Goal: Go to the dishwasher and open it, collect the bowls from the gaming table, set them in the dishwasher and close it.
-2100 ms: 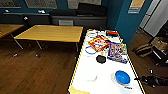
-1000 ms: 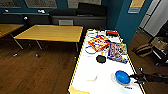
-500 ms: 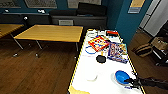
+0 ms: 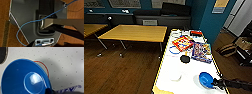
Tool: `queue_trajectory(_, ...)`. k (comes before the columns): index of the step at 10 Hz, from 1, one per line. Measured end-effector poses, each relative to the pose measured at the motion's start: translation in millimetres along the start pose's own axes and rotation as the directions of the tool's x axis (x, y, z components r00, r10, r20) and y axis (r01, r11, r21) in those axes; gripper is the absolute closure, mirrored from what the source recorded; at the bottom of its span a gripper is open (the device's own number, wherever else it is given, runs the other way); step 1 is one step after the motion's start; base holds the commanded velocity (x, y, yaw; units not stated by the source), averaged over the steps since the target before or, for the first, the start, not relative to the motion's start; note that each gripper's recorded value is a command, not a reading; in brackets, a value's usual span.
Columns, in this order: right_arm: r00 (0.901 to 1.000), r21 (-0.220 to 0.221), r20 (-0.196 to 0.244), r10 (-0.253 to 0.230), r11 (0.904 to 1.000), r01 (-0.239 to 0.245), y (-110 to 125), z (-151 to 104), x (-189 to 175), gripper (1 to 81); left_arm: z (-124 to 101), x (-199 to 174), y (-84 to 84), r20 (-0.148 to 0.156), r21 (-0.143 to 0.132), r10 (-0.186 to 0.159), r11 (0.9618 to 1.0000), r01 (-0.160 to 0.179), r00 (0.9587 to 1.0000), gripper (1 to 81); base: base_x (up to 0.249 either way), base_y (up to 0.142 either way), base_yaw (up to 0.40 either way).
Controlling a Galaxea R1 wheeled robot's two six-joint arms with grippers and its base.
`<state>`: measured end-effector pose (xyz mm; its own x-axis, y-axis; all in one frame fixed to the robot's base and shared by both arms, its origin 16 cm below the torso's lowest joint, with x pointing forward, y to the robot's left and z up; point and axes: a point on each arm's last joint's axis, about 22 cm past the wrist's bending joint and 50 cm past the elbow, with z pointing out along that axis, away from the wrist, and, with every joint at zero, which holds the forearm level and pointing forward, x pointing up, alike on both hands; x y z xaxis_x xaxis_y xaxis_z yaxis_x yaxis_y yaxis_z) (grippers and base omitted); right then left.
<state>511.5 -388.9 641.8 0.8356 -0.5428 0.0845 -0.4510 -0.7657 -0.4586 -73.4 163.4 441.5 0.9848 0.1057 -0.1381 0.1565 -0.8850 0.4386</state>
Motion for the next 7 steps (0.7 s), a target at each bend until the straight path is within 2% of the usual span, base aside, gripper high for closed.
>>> queue_trajectory(2, 0.9996, -0.01, 0.026, -0.006, 0.9999, 0.007, 7, -15, -7, 81.1, 0, 0, -0.2, -0.001, 0.0, 0.0, 1.0, 0.0, 1.0, 1.0, 0.0, 0.0, 0.0)
queue_trajectory(3, 0.9994, 0.002, 0.031, -0.016, 0.9999, 0.016, 5, -32, -7, 81.1, 0, 2, 0.1, -0.007, -0.001, 0.0, 1.0, -0.001, 1.0, 1.0, 0.0, 0.0, 0.0)
queue_trajectory(4, 0.9992, 0.023, 0.029, -0.029, 0.9993, 0.028, -3, -46, -5, 81.1, 0, 7, 1.9, -0.032, -0.008, 0.0, 1.0, 0.0, 0.9995, 1.0, 0.0, 0.0, 0.0)
queue_trajectory(5, 0.998, 0.064, 0.033, -0.055, 0.9966, 0.053, -20, -68, -8, 81.1, 0, 14, 4.3, -0.061, -0.016, 0.0, 0.9999, -0.001, 0.9981, 1.0, 0.0, 0.0, 0.0)
queue_trajectory(7, 0.9935, 0.121, 0.058, -0.098, 0.9886, 0.09, -37, -109, -31, 81.1, 1, 17, 9.9, -0.08, -0.029, 0.011, 0.9995, -0.013, 0.9967, 1.0, 0.0, 0.0, 0.0)
